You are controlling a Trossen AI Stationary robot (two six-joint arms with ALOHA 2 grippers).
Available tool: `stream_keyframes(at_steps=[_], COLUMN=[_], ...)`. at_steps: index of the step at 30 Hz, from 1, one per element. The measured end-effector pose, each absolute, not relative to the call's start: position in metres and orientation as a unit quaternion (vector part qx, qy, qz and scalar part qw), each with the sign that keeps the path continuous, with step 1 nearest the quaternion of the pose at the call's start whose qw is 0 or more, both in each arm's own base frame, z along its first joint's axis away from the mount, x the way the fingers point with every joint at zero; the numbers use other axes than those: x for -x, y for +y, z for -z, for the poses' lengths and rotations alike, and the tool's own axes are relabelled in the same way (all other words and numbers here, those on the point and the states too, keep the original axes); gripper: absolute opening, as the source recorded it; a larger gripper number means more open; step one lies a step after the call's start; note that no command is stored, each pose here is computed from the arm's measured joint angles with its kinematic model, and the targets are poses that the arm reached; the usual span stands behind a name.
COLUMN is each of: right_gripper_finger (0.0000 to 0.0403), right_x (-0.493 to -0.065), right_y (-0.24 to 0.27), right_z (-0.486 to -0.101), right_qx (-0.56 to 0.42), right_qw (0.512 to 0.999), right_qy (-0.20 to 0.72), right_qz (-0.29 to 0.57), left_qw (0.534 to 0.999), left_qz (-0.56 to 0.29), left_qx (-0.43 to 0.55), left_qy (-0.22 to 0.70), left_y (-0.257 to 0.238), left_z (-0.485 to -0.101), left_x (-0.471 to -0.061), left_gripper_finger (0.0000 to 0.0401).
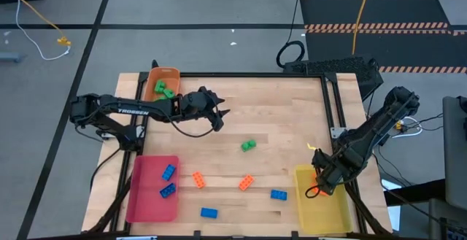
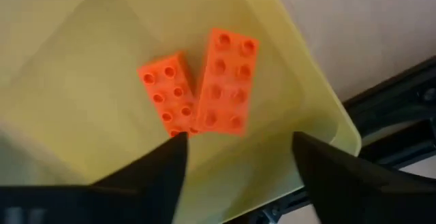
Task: Sort & place blocks by color
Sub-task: Put the green game piece into the orange bin
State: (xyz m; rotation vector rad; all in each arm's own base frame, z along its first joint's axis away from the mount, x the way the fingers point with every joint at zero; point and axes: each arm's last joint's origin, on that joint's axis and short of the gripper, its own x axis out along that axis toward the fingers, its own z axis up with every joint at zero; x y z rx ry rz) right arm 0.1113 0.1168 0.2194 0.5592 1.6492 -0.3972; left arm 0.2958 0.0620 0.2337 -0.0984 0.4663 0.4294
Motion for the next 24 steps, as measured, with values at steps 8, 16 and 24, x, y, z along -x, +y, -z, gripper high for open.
stream_keyframes(at_steps=[8,16,24], right_gripper_finger=[0.0345,0.0327,0.0320], right_x=[-0.110,-0.110,-0.118], right_y=[0.117,0.113,0.101], right_z=[-0.218,-0.224,-0.232], right_qx=[-0.244,-0.257,-0.237], right_qw=[0.626,0.656,0.735], right_qy=[0.719,0.692,0.618], right_qz=[0.175,0.157,0.143], left_qw=[0.950,0.950,0.950], left_qz=[-0.205,-0.205,-0.205], left_qx=[0.045,0.045,0.044], left_qy=[0.230,0.230,0.230], left_y=[0.058,0.059,0.059], left_z=[-0.234,-0.234,-0.234], left_x=[-0.297,-0.296,-0.296], left_gripper_finger=[0.0232,0.0232,0.0232])
